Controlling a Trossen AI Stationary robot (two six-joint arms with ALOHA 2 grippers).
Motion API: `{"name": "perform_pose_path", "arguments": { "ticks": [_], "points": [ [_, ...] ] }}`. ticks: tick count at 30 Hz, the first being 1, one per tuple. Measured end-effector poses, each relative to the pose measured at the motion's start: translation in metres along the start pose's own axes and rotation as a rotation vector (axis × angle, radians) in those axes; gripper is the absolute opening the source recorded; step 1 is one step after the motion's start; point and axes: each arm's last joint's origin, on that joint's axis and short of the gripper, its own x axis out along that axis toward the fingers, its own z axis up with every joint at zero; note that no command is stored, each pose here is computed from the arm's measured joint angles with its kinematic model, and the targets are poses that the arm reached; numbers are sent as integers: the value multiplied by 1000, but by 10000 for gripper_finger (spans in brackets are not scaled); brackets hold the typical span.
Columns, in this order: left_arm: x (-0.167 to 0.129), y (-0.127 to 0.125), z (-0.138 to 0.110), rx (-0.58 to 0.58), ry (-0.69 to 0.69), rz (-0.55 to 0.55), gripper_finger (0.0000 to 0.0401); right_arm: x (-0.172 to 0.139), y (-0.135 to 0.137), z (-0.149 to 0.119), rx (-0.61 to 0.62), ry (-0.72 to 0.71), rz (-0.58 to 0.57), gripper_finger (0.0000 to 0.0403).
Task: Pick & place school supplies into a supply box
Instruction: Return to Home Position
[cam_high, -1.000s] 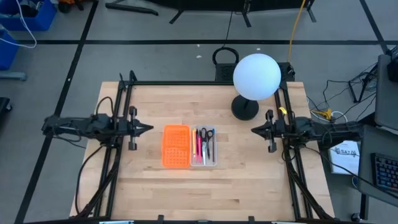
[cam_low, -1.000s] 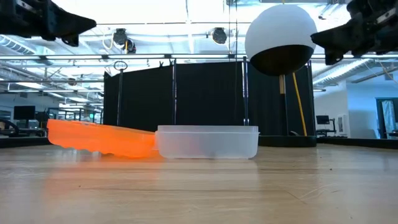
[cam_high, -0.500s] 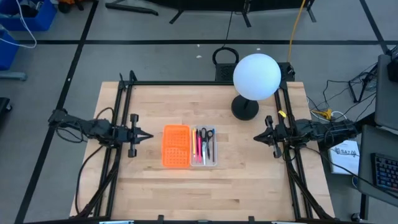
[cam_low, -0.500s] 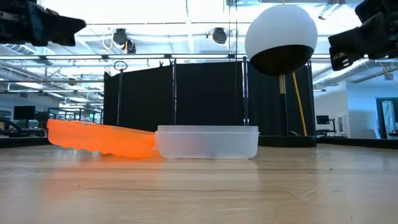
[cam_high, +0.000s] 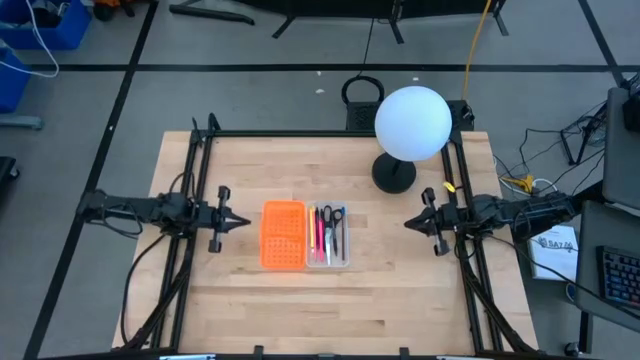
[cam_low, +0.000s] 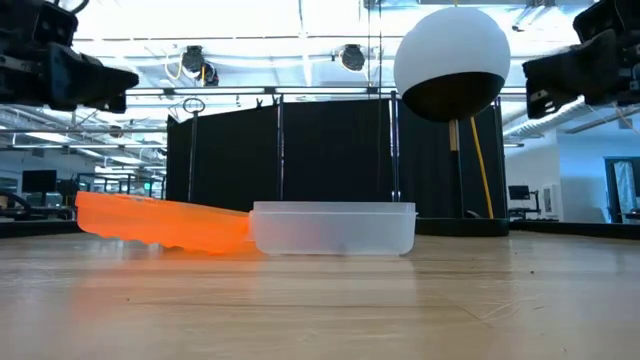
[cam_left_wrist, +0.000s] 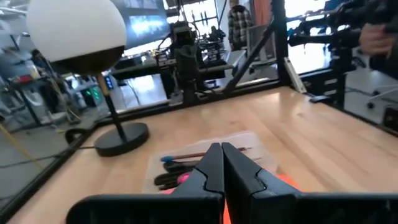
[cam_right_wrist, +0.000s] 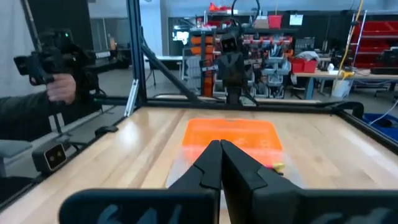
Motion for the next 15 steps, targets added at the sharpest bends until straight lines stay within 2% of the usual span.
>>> {"name": "perform_pose_path", "arguments": {
  "ticks": [4, 15],
  "points": [
    [0, 0, 0, -17, -4, -36, 1, 0, 0, 0, -12, -17, -2, 0],
    [0, -1, -1, -68, 8, -50, 0, 0, 0, -3, -17, 7, -5, 0]
  ]
}}
